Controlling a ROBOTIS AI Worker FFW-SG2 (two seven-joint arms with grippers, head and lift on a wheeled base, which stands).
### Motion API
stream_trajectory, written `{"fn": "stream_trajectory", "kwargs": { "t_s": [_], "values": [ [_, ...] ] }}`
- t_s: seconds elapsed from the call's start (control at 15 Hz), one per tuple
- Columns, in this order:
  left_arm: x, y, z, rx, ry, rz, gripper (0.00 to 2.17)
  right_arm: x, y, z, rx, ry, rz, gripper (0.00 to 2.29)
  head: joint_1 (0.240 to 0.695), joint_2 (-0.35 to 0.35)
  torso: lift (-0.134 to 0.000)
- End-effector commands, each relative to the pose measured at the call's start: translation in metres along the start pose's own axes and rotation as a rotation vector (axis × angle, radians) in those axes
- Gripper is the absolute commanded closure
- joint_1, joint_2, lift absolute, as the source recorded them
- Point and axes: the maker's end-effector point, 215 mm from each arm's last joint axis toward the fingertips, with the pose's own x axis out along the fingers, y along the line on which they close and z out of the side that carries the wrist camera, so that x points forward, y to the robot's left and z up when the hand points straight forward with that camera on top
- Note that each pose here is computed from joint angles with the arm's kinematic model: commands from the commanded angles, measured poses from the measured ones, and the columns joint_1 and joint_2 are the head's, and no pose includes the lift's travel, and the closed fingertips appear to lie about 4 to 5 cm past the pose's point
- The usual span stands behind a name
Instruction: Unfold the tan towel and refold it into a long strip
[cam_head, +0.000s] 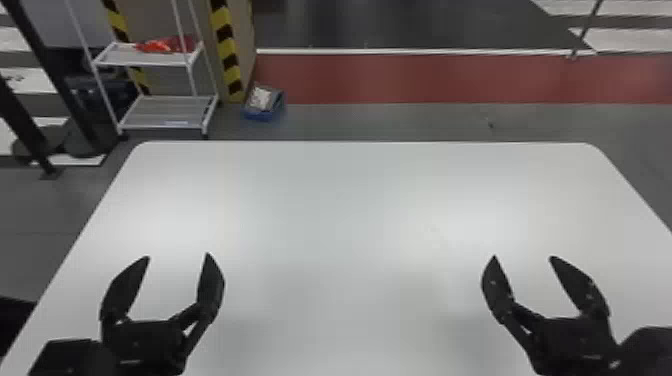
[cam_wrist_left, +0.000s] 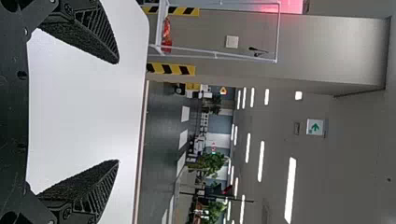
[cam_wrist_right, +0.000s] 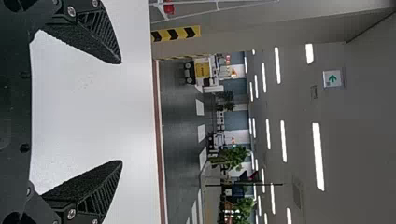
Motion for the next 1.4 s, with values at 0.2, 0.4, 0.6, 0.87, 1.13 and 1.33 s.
{"fn": "stream_trajectory", "kwargs": {
  "t_s": [0.2,0.4,0.6,0.87,1.13,1.33],
  "values": [
    [-0.0004,-0.0006,0.0019,-0.002,-0.004,0.0,0.12,-0.0011,-0.0005,0.0014,-0.002,-0.002,0.001,0.12,0.695,0.003,-0.123],
    [-0.0001,-0.0004,0.0026,-0.002,-0.004,0.001,0.12,-0.0011,-0.0005,0.0014,-0.002,-0.002,0.001,0.12,0.695,0.002,-0.123],
    [0.0,-0.0014,0.0024,-0.002,-0.002,-0.001,0.12,-0.0011,-0.0006,0.0015,-0.003,-0.002,0.002,0.12,0.695,0.002,-0.123],
    [0.0003,-0.0026,0.003,0.0,-0.002,-0.003,0.12,-0.0005,-0.0001,0.0011,-0.006,0.0,0.005,0.12,0.695,0.001,-0.123],
    [0.0004,-0.004,0.0028,0.001,-0.002,-0.001,0.13,-0.0004,-0.0012,0.0005,-0.011,0.003,0.007,0.12,0.695,0.0,-0.123],
    [-0.0014,-0.0086,0.0033,-0.006,-0.003,-0.005,0.13,0.0004,-0.0019,0.0002,-0.01,0.004,0.006,0.12,0.695,-0.004,-0.123]
  ]
}}
